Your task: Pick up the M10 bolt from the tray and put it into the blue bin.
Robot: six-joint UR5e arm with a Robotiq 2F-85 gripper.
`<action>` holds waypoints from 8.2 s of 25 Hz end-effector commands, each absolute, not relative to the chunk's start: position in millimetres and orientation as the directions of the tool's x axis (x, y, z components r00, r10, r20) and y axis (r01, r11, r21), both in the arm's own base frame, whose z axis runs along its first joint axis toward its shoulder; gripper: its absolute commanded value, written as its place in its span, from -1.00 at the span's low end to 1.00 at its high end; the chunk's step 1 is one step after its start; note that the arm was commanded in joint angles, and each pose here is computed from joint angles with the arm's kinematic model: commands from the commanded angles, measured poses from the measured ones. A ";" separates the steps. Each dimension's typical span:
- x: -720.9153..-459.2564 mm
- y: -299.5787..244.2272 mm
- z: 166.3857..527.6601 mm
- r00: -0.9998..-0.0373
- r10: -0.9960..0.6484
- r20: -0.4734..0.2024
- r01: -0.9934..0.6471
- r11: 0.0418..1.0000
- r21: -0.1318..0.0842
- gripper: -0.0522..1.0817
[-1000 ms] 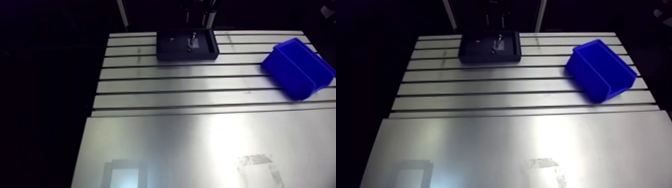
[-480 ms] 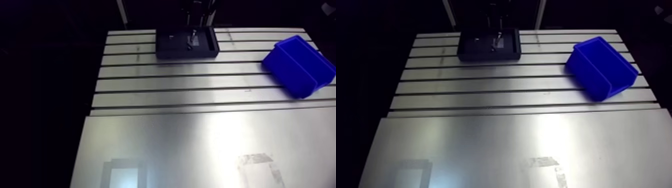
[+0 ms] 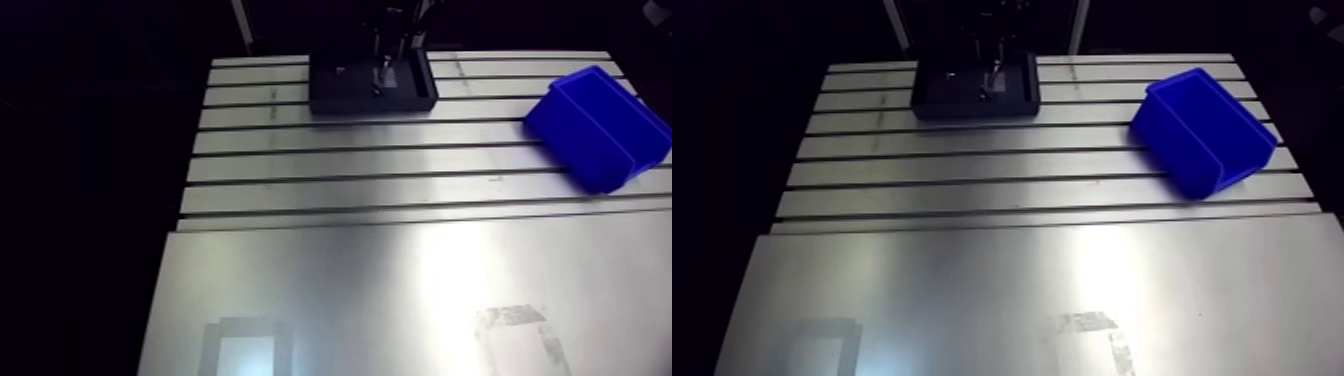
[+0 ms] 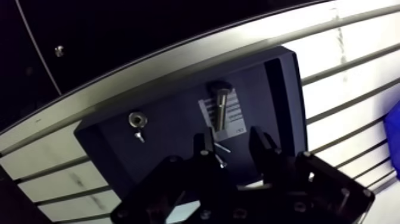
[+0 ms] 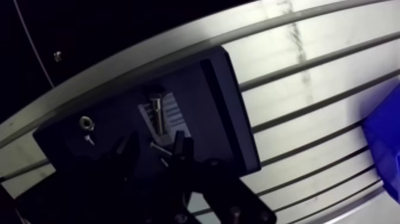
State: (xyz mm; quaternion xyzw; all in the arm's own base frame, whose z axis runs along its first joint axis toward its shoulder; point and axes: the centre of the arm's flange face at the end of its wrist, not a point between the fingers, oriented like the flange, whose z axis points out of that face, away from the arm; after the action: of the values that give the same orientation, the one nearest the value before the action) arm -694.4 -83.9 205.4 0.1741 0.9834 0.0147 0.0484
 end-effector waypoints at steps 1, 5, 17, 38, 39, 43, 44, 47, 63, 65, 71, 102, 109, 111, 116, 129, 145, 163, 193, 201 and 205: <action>-695.0 -83.6 202.9 -0.943 0.324 -0.071 0.322 0.946 0.039 0.07; -695.3 -82.6 193.9 -0.946 0.314 -0.084 0.312 0.949 0.041 0.07; -694.1 -82.5 189.0 -0.948 0.311 -0.066 0.309 0.950 0.038 0.08; -692.3 -81.6 184.6 -0.950 0.310 -0.048 0.309 0.951 0.033 0.12; -692.5 -81.6 184.7 -0.950 0.309 -0.046 0.307 0.951 0.033 0.12; -693.3 -82.2 184.9 -0.955 0.294 -0.028 0.293 0.956 0.031 0.12; -692.8 -82.3 184.3 -0.955 0.294 -0.030 0.293 0.956 0.031 0.12; -691.6 -82.4 180.4 -0.955 0.294 -0.036 0.293 0.956 0.033 0.13; -690.3 -81.4 174.7 -0.955 0.295 -0.036 0.294 0.955 0.033 0.24; -690.3 -81.4 174.7 -0.955 0.295 -0.036 0.294 0.955 0.033 0.25; -689.3 -81.5 172.3 -0.955 0.295 -0.040 0.294 0.955 0.034 0.29; -689.6 -80.4 168.3 -0.954 0.295 -0.045 0.294 0.955 0.035 0.46; -689.5 -77.3 167.6 -0.953 0.300 -0.046 0.298 0.954 0.035 0.55; -689.6 -76.2 168.7 -0.952 0.301 -0.045 0.300 0.953 0.035 0.58; -687.2 -82.1 185.7 -0.957 0.290 -0.026 0.289 0.957 0.026 0.74; -632.3 -95.8 310.0 -0.993 0.106 -0.052 0.106 0.994 0.011 0.93; -555.4 -80.8 408.8 -0.971 -0.236 0.020 -0.236 0.971 0.025 0.97; -482.6 22.5 468.8 -0.880 -0.473 0.053 -0.469 0.880 0.073 0.95; -574.6 158.6 390.9 -0.072 -0.997 0.010 -0.997 0.072 0.009 0.93; -566.2 192.3 379.5 0.123 -0.992 0.013 -0.992 -0.124 -0.014 0.92; -555.4 216.4 374.0 0.196 -0.980 0.015 -0.980 -0.197 -0.029 0.91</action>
State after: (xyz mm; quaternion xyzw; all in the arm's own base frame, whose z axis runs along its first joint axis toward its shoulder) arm -565.1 191.9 379.7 -0.7439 0.6682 -0.0099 0.0015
